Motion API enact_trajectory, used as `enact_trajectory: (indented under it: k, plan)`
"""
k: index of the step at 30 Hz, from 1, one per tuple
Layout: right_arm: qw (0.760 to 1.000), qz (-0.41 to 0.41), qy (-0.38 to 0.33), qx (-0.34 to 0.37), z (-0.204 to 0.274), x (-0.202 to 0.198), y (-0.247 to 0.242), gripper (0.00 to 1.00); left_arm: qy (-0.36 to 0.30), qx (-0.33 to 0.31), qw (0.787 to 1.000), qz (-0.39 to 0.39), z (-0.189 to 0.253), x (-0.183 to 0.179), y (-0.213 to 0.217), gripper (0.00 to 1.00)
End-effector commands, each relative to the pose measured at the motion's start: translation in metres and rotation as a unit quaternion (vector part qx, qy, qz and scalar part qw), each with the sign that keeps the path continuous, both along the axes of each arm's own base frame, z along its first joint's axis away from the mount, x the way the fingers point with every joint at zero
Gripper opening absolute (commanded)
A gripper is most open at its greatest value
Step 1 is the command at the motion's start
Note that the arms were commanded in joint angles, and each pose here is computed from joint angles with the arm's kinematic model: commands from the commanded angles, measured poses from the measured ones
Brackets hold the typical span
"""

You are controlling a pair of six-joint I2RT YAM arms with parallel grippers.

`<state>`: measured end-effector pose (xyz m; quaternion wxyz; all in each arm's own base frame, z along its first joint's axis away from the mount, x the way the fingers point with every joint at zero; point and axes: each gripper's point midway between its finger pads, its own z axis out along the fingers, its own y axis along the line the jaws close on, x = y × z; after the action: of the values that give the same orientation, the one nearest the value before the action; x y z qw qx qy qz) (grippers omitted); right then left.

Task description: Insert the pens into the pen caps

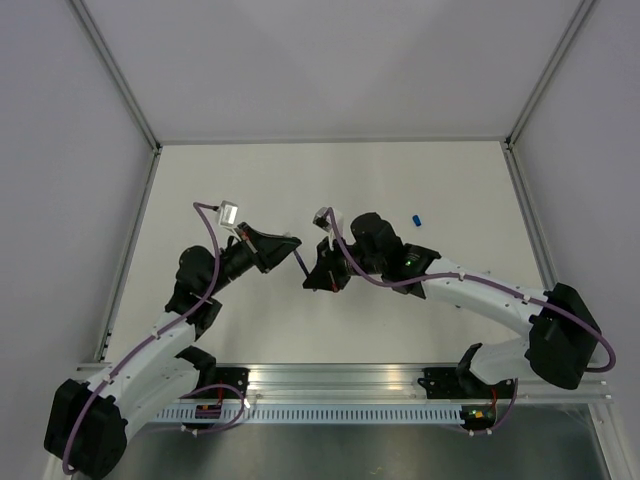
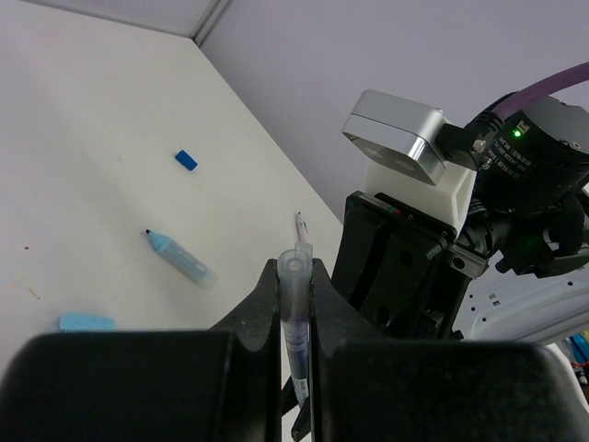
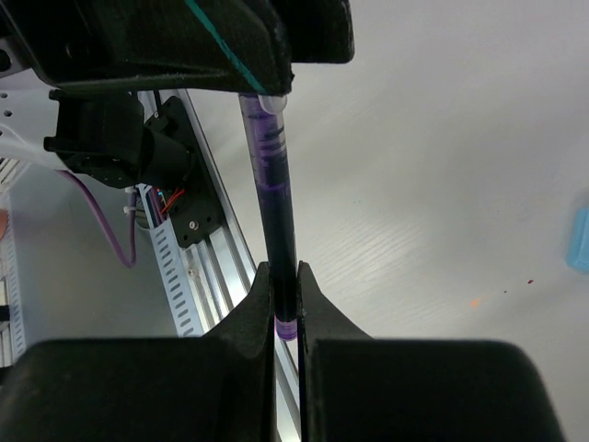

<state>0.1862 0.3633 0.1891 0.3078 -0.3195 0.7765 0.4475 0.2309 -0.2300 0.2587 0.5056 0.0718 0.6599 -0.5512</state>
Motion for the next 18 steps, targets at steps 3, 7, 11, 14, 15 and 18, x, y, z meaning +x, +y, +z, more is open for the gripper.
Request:
enact_trajectory:
  k: [3,7,11,14,15,18]
  plan:
    - [0.968,-0.080,-0.160,0.175,0.150,0.080,0.009,0.00,0.081,0.019,0.986,-0.142,-0.046,-0.059,-0.024,0.02]
    - [0.966,-0.048,-0.177,0.184,0.160,0.078,0.017,0.00,0.082,0.006,0.984,-0.157,-0.045,-0.062,-0.027,0.02]
    - [0.960,-0.028,-0.206,0.184,0.161,0.078,0.021,0.00,0.089,0.007,0.983,-0.159,-0.049,-0.063,-0.029,0.02]
    - [0.957,-0.035,-0.225,0.178,0.163,0.085,0.018,0.00,0.086,0.014,0.983,-0.159,-0.054,-0.065,-0.029,0.02]
    - [0.957,-0.029,-0.225,0.182,0.165,0.085,0.018,0.00,0.086,0.016,0.984,-0.158,-0.056,-0.065,-0.029,0.02]
    - [0.952,-0.037,-0.228,0.203,0.175,0.103,0.001,0.00,0.083,0.021,0.982,-0.168,-0.062,-0.070,-0.029,0.02]
